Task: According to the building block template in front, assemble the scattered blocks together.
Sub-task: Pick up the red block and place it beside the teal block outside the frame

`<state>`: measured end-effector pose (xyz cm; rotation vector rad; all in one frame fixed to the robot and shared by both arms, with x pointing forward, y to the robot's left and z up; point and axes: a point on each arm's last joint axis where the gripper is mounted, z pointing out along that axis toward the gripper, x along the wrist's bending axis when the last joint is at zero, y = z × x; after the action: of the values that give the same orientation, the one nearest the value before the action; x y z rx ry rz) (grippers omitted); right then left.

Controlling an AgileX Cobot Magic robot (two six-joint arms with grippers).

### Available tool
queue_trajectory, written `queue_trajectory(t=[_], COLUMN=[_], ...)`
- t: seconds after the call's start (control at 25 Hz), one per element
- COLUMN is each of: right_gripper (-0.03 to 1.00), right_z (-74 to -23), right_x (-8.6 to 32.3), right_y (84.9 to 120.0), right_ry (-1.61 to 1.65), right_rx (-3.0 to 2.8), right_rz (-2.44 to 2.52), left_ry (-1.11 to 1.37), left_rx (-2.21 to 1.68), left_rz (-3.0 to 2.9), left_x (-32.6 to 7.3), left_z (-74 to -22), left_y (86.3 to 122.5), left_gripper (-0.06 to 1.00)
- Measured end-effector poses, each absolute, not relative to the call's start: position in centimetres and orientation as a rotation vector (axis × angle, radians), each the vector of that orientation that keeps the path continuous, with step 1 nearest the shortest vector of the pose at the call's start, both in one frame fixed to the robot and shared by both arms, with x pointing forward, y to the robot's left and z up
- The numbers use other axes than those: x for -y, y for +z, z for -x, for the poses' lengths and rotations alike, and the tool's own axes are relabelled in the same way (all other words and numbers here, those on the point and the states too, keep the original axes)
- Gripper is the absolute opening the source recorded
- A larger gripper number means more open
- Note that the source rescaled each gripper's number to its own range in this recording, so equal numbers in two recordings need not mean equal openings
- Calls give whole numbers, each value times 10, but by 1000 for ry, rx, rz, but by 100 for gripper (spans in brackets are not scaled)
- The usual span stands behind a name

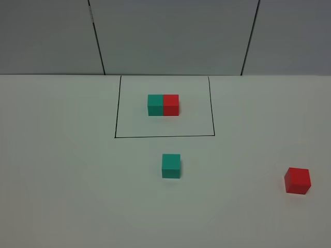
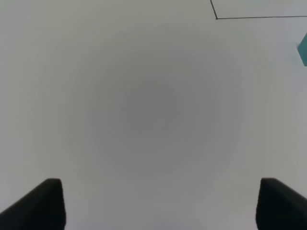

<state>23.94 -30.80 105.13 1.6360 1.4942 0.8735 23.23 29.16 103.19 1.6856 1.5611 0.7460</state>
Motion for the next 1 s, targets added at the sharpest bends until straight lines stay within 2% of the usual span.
queue_trajectory(t=[1.0], right_gripper=[57], right_z=[-239], right_x=[308], right_y=[1051], right_ry=[874], right_rx=[-1494], right_rz=[-1636], left_ry=[746], left_rx=[-1561], left_rz=[-1685], left_x=[-292], left_z=[-232], left_y=[1032], left_gripper=[87])
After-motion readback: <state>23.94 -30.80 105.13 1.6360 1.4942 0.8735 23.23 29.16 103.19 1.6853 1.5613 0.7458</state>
